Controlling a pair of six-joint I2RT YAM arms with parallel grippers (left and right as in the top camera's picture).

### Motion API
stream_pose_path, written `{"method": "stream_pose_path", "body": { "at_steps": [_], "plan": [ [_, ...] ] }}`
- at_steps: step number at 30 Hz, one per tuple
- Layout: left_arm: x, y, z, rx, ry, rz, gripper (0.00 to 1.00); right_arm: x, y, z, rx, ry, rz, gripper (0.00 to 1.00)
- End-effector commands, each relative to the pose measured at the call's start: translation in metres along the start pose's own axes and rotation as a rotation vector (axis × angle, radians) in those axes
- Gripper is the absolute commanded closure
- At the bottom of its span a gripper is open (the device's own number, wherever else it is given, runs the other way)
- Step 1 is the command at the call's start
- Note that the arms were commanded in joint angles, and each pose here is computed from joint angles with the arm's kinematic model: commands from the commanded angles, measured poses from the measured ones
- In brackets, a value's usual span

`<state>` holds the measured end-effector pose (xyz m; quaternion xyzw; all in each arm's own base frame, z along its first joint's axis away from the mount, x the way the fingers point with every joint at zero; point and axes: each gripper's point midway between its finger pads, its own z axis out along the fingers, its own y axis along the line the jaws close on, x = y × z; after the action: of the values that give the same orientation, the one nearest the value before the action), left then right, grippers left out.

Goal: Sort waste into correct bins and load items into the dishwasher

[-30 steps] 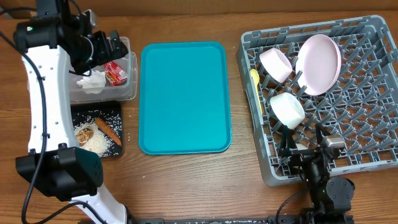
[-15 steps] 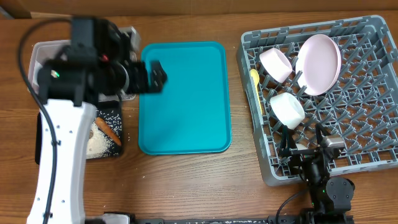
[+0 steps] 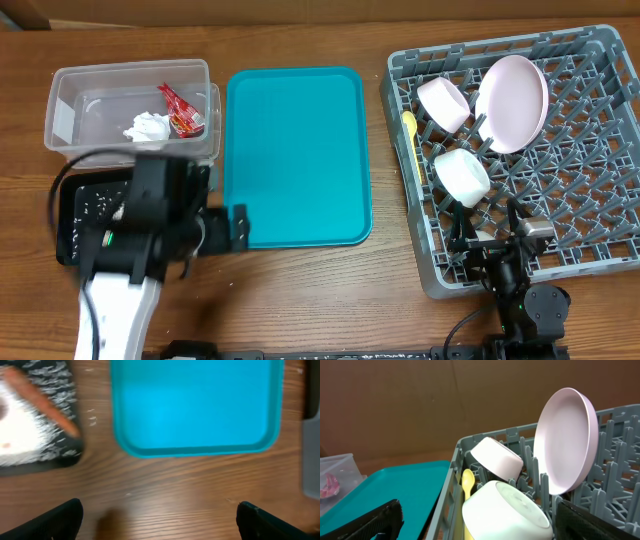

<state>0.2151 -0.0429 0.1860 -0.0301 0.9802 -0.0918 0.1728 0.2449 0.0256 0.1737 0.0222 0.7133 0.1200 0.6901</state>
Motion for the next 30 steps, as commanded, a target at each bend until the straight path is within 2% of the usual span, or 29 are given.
{"method": "stream_pose_path", "body": {
  "at_steps": [1, 9, 12, 15, 20, 26, 30],
  "plan": [
    [0.023, 0.02, -0.009, -0.075, -0.051, -0.022, 0.0, 0.001, 0.0, 0.0, -0.002, -0.006, 0.007, 0.0],
    [0.022, 0.025, -0.038, -0.063, -0.304, -0.036, 0.0, 0.001, 0.0, 0.0, -0.002, -0.006, 0.007, 0.0],
    [-0.007, 0.027, -0.059, -0.076, -0.519, -0.018, 0.0, 0.001, 0.0, 0.0, -0.002, -0.006, 0.007, 0.0],
    [-0.036, 0.019, -0.079, -0.054, -0.779, 0.071, 0.0, 0.001, 0.0, 0.0, -0.002, -0.006, 0.007, 0.0],
    [-0.053, 0.015, -0.088, -0.018, -1.098, 0.123, 0.0, 0.001, 0.0, 0.0, -0.002, -0.006, 0.007, 0.0],
    [-0.051, 0.019, -0.065, 0.002, -1.288, 0.144, 0.0, 0.001, 0.0, 0.0, -0.002, -0.006, 0.007, 0.0],
    [-0.045, 0.027, -0.055, -0.025, -1.362, 0.135, 0.0, 0.001, 0.0, 0.0, -0.002, -0.006, 0.007, 0.0]
  ]
}}
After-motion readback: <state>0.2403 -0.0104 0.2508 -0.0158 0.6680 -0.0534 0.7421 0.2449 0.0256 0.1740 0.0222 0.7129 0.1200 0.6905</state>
